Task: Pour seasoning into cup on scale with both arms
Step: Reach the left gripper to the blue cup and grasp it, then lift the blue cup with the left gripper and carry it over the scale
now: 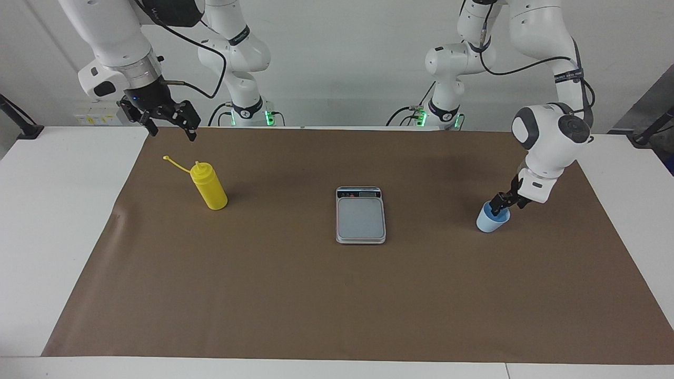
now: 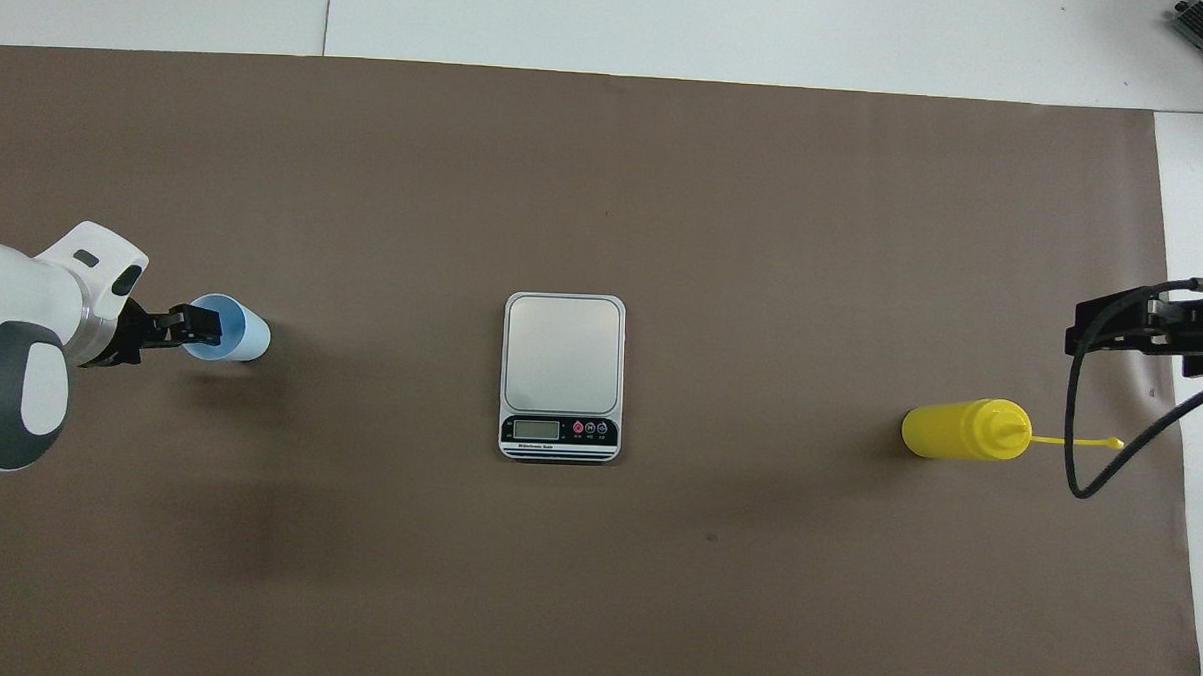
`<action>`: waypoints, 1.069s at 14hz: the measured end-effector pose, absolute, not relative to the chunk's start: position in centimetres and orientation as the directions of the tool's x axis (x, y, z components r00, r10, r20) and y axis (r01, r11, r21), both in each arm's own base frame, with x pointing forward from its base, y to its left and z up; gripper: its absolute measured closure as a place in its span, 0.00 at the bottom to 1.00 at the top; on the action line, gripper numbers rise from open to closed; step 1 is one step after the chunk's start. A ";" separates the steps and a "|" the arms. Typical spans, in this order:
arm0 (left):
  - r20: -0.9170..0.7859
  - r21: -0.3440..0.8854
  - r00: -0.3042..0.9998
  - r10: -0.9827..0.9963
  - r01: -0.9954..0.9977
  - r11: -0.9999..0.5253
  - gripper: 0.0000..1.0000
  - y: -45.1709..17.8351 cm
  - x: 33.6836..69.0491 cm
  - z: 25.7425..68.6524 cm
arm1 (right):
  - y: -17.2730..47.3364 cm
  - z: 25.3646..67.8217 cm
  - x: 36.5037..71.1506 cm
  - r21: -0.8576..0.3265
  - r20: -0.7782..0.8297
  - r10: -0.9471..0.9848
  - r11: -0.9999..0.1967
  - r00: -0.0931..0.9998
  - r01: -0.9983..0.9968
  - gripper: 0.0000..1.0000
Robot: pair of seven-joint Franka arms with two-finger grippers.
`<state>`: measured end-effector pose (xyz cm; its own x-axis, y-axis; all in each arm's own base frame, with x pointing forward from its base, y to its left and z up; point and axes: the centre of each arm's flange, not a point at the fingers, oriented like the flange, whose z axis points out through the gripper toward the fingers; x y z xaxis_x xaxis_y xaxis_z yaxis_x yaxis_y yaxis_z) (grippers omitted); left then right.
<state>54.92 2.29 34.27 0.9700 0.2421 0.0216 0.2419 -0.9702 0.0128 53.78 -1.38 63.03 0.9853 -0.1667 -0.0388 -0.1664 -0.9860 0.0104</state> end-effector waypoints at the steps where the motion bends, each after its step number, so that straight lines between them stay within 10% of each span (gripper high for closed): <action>1: 0.022 0.014 0.969 0.247 0.246 -0.969 0.00 2.1 55.0 34.0 | -1.4 63.0 53.8 0.010 -0.039 -0.167 -0.986 0.985 -0.167 0.00; 5: 0.020 0.014 0.967 0.252 0.252 -0.968 0.09 1.9 55.0 33.8 | -1.5 63.0 53.6 0.011 -0.040 -0.169 -0.986 0.985 -0.169 0.00; 12: 0.028 0.017 0.967 0.253 0.252 -0.967 0.92 1.9 55.5 34.5 | -1.5 63.0 53.5 0.011 -0.041 -0.169 -0.986 0.985 -0.169 0.00; 15: 0.014 0.017 0.968 0.251 0.251 -0.968 0.96 1.8 57.0 36.9 | -1.5 63.0 53.5 0.011 -0.041 -0.169 -0.986 0.985 -0.169 0.00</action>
